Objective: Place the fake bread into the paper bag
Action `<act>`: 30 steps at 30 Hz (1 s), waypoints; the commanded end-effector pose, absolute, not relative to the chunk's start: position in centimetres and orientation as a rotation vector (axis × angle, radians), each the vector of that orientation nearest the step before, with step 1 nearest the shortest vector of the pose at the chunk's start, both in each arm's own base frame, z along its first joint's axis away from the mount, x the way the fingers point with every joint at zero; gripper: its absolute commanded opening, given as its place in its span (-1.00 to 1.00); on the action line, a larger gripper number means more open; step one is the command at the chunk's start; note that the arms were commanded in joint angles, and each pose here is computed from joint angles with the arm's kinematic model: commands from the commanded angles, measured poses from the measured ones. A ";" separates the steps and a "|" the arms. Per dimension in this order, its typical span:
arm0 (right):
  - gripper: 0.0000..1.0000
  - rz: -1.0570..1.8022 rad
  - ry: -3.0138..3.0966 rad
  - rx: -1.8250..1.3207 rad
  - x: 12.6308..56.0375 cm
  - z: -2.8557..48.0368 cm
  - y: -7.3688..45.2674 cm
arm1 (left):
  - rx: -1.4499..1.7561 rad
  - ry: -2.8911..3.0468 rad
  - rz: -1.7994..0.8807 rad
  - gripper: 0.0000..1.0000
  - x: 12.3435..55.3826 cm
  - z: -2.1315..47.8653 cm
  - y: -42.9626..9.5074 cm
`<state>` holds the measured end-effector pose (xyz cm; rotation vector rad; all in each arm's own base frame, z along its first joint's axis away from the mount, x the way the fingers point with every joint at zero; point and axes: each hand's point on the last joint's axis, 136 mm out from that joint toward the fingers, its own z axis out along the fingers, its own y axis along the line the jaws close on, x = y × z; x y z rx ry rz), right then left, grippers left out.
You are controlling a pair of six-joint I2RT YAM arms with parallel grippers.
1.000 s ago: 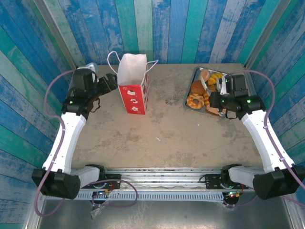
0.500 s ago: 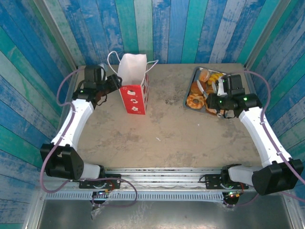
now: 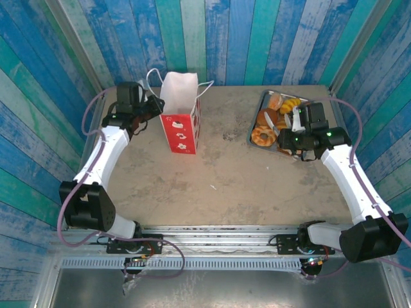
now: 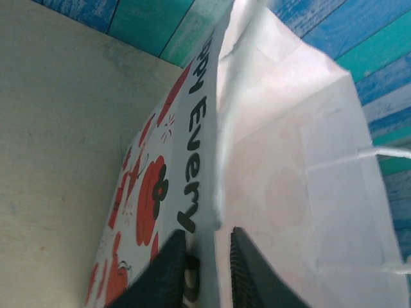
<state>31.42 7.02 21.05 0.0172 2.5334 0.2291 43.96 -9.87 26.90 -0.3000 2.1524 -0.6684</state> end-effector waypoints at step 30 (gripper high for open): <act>0.08 0.151 2.534 0.017 33.4 20.9 6.0 | -0.260 2.125 -0.770 -0.90 38.6 27.9 -18.5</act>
